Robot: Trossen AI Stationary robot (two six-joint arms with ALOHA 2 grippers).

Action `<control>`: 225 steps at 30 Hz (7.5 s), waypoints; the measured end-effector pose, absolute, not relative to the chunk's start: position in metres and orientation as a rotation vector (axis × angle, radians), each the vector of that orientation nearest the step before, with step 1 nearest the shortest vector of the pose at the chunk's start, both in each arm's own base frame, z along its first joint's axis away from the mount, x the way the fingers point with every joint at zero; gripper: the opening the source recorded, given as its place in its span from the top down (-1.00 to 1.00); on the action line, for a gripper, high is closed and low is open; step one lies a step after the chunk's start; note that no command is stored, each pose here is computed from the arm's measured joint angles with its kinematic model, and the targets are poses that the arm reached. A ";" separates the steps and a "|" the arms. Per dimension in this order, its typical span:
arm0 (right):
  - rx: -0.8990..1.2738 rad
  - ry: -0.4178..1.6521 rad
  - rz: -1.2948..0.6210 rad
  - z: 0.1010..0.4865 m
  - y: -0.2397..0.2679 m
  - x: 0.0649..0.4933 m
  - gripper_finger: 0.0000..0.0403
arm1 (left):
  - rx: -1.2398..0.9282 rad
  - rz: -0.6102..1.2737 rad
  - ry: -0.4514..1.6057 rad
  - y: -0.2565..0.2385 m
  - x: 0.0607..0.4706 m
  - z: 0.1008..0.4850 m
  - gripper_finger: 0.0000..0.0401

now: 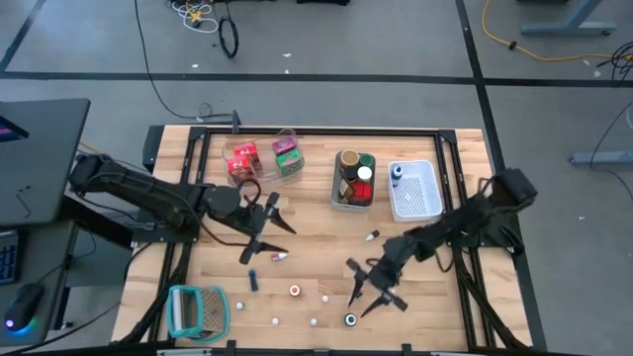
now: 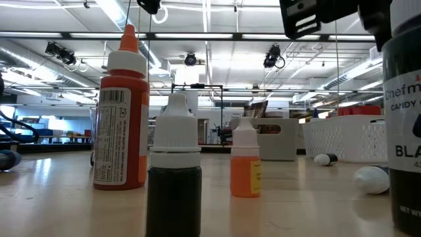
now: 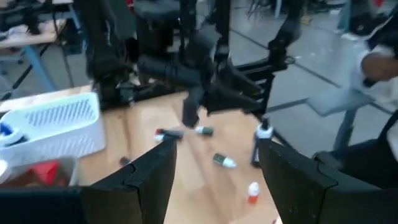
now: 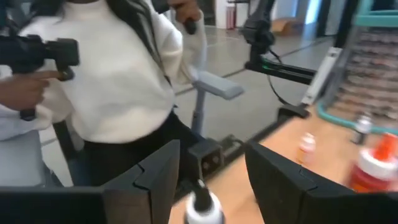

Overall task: Pick & Place Kitchen Items
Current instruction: Put the large black food coloring bottle into the white bin, then put the large orange food coloring bottle into the white bin

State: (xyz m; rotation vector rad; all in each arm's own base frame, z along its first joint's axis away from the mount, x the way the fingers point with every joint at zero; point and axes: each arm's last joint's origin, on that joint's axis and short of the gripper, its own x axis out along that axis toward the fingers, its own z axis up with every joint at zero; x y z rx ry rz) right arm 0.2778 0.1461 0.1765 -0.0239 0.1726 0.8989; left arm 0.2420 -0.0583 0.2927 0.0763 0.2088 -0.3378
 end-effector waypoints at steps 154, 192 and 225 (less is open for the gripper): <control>0.123 0.113 -0.944 0.207 -0.075 0.218 0.36 | 0.262 -0.468 0.094 -0.091 0.232 0.300 -0.18; 0.121 0.116 0.208 0.204 0.015 0.246 0.38 | -0.018 -0.464 0.427 -0.113 0.280 0.223 -0.17; 0.121 0.118 0.208 0.204 0.015 0.246 0.39 | 0.068 -0.533 0.463 -0.114 0.308 0.183 0.75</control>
